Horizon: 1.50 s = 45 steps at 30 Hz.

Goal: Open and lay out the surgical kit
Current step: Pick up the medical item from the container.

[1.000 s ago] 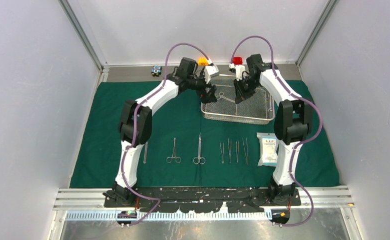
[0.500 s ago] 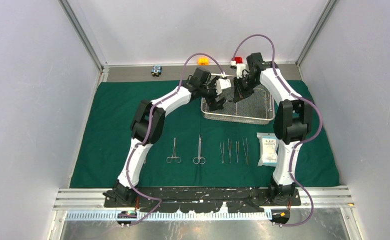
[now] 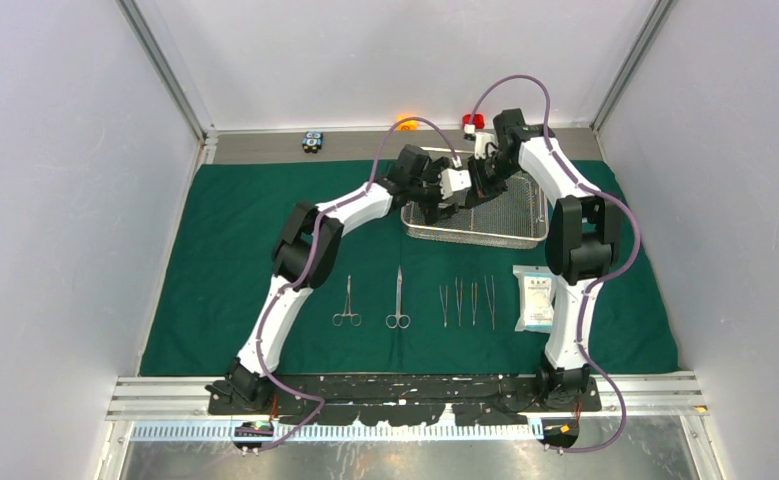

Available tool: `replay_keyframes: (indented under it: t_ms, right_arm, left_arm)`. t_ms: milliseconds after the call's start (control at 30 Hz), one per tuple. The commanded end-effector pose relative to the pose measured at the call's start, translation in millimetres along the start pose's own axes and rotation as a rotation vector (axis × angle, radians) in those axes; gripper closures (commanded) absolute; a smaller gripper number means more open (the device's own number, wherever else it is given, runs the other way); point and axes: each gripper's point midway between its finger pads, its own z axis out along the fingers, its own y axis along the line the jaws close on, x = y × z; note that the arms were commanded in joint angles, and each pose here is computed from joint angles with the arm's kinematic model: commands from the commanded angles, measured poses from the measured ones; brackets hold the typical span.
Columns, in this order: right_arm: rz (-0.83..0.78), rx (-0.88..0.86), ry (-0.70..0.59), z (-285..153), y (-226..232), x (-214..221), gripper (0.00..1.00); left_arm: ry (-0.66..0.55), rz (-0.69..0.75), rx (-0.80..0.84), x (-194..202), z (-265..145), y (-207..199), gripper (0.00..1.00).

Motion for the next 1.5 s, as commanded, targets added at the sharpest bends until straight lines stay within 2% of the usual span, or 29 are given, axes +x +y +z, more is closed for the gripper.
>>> replay_keyframes:
  t_ms: [0,300,767,933,967,1000,1033,1067,1100,1167,1267,1400,1467]
  right_arm:
    - [0.008,-0.012,-0.044,-9,5,-15,0.99]
    - [0.013,-0.005,-0.041,-7,1,-15,1.00]
    - [0.024,0.013,-0.062,-14,-3,-21,1.00]
    - [0.039,0.013,-0.078,-20,-5,-24,0.99]
    - [0.042,0.015,-0.084,-22,-6,-25,1.00]
    - [0.048,0.020,-0.090,-25,-8,-25,0.99]
    - [0.052,0.026,-0.099,-29,-10,-27,0.98]
    - [0.056,0.029,-0.108,-33,-11,-28,0.96]
    - [0.061,0.037,-0.116,-37,-14,-29,0.93]
    - [0.067,0.056,-0.137,-46,-20,-31,0.78]
    - [0.074,0.078,-0.172,-62,-28,-35,0.69]
    - [0.080,0.075,-0.234,-85,-30,-42,0.46]
    - [0.068,0.072,-0.263,-95,-26,-46,0.40]
  left_arm:
    - [-0.057,0.084,-0.053,-18,8,14,0.09]
    - [-0.056,0.125,-0.042,-15,13,11,0.23]
    - [-0.027,0.176,0.017,-13,9,-1,0.56]
    - [-0.026,0.177,0.015,-16,7,1,0.74]
    - [-0.025,0.177,0.013,-18,7,1,0.80]
    - [-0.025,0.177,0.005,-19,7,3,0.91]
    - [-0.027,0.175,-0.005,-21,6,6,0.99]
    - [-0.026,0.174,-0.015,-22,6,8,1.00]
    - [-0.026,0.176,-0.025,-23,5,11,1.00]
    - [-0.026,0.179,-0.043,-27,3,16,1.00]
    - [-0.032,0.178,-0.069,-35,-1,23,1.00]
    - [-0.036,0.169,-0.132,-48,-8,39,1.00]
    - [-0.033,0.162,-0.176,-54,-14,48,1.00]
